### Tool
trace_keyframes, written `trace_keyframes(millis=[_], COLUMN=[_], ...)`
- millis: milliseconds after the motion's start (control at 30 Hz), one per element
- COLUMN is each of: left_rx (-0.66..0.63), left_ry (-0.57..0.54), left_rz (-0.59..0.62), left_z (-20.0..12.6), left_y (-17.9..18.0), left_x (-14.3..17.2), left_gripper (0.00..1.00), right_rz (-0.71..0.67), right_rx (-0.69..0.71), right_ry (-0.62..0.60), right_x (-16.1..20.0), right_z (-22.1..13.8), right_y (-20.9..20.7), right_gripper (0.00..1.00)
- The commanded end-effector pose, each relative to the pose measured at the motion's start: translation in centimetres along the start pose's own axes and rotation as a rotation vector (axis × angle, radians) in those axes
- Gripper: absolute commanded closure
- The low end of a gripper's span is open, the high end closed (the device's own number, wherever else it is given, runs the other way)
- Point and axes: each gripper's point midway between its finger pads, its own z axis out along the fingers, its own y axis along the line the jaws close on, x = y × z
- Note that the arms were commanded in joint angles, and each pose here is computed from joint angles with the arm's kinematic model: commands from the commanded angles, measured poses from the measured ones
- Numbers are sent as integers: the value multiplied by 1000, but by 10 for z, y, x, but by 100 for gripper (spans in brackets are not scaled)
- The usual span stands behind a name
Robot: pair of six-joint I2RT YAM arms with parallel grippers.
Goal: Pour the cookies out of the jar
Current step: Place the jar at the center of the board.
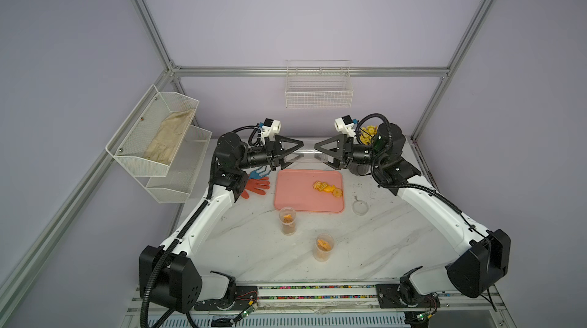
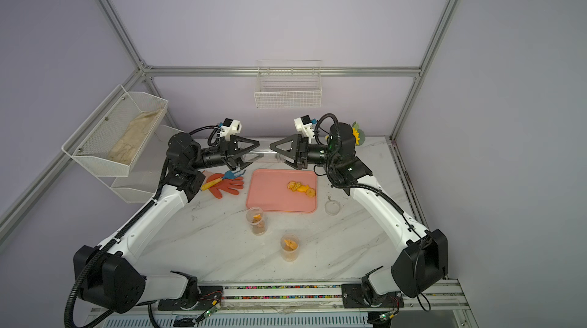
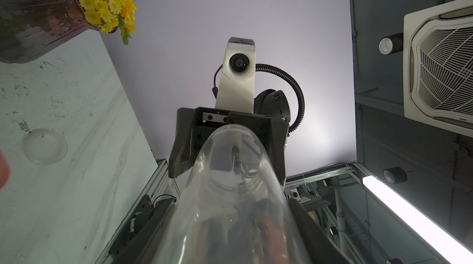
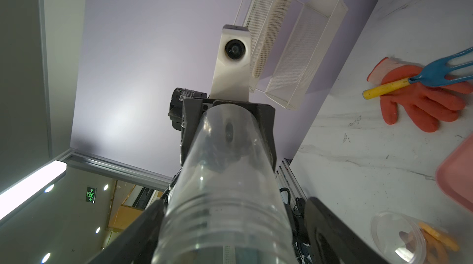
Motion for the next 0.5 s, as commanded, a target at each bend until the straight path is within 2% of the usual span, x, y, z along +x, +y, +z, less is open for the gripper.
trace_keyframes(millis=[0,167,467], left_rx=[15,15,14], left_ry=[36,49,48], left_rz=[10,8,4], left_z=[4,8,10], left_y=[2,5,7], left_x=[8,9,5], left_gripper=[38,38,38], right_rz=[-37,-29,-15], right_rx=[-22,-33,-31], right_ry=[-9,-17,-9], right_x=[-2,-2,0], right_z=[-3,-3,-3], right_y=[20,22,17], right_gripper=[15,19,35])
